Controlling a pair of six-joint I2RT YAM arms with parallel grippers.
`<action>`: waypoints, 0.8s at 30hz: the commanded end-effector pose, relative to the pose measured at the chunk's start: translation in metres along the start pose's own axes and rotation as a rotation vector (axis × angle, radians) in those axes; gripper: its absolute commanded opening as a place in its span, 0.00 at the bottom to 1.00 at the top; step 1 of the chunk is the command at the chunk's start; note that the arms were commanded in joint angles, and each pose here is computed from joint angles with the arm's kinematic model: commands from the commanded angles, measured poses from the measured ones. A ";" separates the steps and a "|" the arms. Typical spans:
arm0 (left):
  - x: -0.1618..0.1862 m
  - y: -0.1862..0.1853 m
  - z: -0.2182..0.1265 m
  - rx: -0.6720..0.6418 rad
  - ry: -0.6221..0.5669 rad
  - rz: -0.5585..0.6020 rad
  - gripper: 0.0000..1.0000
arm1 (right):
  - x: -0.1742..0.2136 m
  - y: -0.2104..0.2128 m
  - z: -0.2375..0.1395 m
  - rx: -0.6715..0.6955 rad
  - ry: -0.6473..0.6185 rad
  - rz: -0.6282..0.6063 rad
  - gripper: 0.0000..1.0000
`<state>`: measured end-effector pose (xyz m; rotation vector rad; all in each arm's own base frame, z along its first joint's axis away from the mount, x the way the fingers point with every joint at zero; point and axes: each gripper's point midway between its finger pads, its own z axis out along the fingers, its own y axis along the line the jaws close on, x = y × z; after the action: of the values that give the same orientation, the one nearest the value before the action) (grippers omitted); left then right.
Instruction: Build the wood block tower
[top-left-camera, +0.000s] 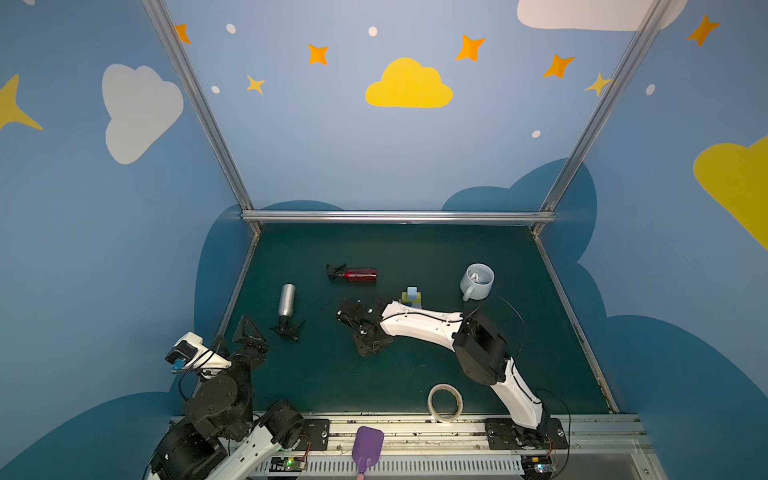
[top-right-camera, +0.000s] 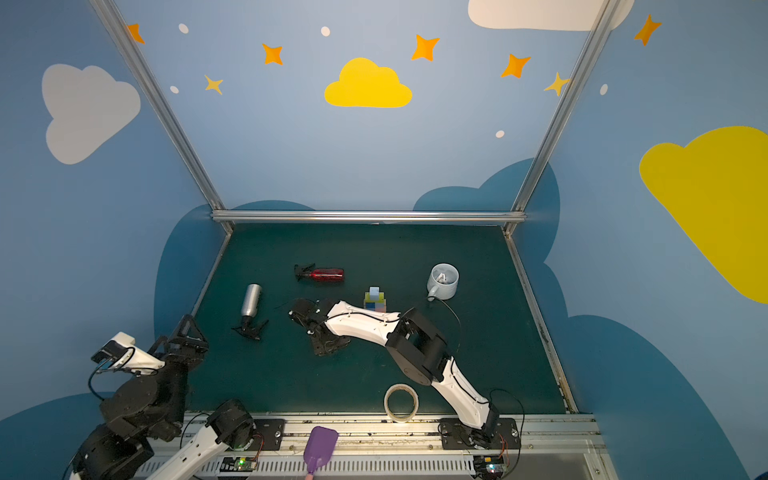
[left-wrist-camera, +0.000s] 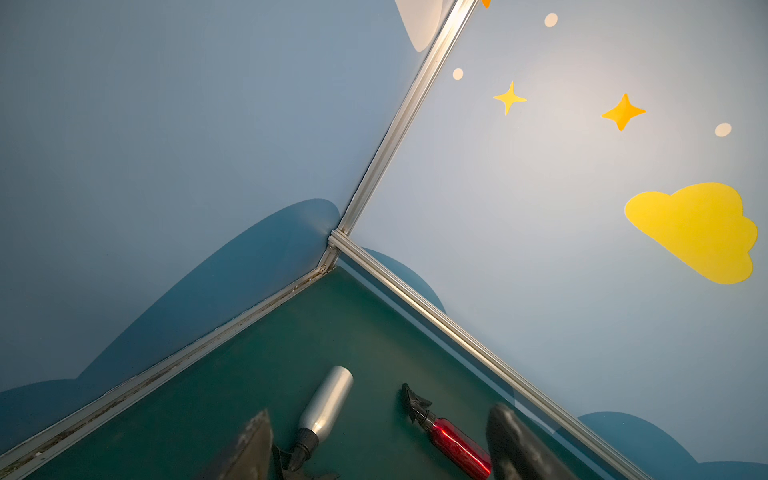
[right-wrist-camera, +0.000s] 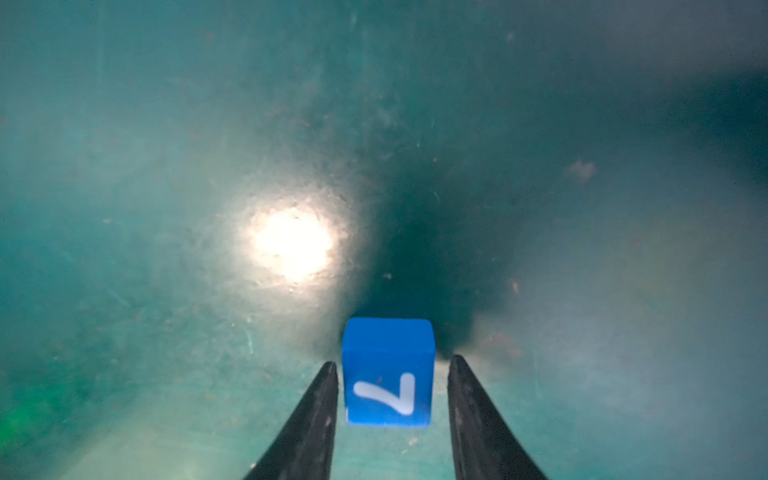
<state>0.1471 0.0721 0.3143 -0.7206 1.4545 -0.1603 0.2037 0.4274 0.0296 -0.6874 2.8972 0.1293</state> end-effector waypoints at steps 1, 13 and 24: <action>-0.001 0.006 -0.001 -0.012 -0.008 0.005 0.80 | -0.008 0.000 -0.019 -0.019 -0.039 0.016 0.42; -0.002 0.008 -0.002 -0.011 -0.010 0.001 0.80 | -0.004 0.001 -0.014 -0.021 -0.019 0.016 0.40; -0.002 0.010 -0.003 -0.008 -0.012 -0.003 0.80 | -0.003 0.001 -0.011 -0.021 -0.012 0.014 0.41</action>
<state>0.1440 0.0757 0.3140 -0.7250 1.4439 -0.1688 0.2033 0.4282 0.0307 -0.6874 2.8979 0.1377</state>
